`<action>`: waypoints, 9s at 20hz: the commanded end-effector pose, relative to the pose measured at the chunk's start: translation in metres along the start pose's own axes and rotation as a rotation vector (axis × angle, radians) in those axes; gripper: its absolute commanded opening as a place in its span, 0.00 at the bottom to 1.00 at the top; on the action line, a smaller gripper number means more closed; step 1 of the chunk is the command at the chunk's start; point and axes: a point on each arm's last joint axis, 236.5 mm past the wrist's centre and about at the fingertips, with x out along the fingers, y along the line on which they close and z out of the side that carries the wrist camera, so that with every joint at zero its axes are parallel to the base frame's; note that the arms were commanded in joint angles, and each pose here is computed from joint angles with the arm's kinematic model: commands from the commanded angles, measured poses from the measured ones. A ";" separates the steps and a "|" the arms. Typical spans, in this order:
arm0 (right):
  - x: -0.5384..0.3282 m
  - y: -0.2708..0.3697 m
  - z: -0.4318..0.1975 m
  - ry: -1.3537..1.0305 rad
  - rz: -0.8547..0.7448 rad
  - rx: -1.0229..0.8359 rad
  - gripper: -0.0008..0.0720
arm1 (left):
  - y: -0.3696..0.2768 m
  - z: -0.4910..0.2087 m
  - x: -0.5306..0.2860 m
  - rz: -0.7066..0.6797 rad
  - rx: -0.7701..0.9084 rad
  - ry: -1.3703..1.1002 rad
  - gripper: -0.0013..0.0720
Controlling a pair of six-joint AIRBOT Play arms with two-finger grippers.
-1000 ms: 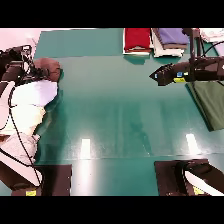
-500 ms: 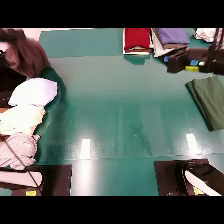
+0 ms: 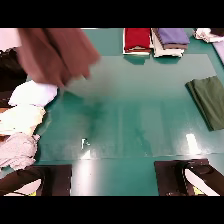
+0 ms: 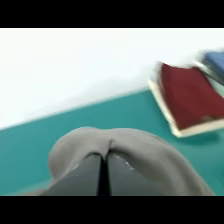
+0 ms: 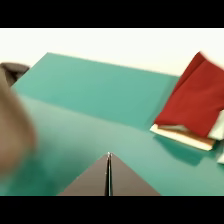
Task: Fold the shirts.
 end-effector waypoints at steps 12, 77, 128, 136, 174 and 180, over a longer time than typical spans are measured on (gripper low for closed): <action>-0.022 -0.005 0.005 0.035 -0.025 -0.015 0.03 | -0.068 -0.205 0.078 -0.070 -0.152 0.608 0.76; -0.006 -0.027 -0.120 0.306 -0.065 0.102 0.03 | 0.044 -0.016 -0.080 0.030 -0.105 -0.041 0.05; 0.008 -0.070 -0.274 0.843 -0.145 0.227 0.61 | -0.043 -0.523 -0.083 -0.011 -0.877 1.144 0.72; 0.004 -0.068 -0.277 0.865 -0.138 0.232 0.61 | -0.054 -0.541 -0.099 -0.018 -0.894 1.210 0.72; -0.001 -0.096 -0.224 0.548 -0.161 0.355 0.03 | 0.033 -0.197 -0.073 -0.015 -0.466 0.318 0.05; -0.106 -0.035 0.012 -0.046 -0.254 -0.030 0.03 | 0.013 0.047 -0.232 0.017 -0.190 -0.305 0.05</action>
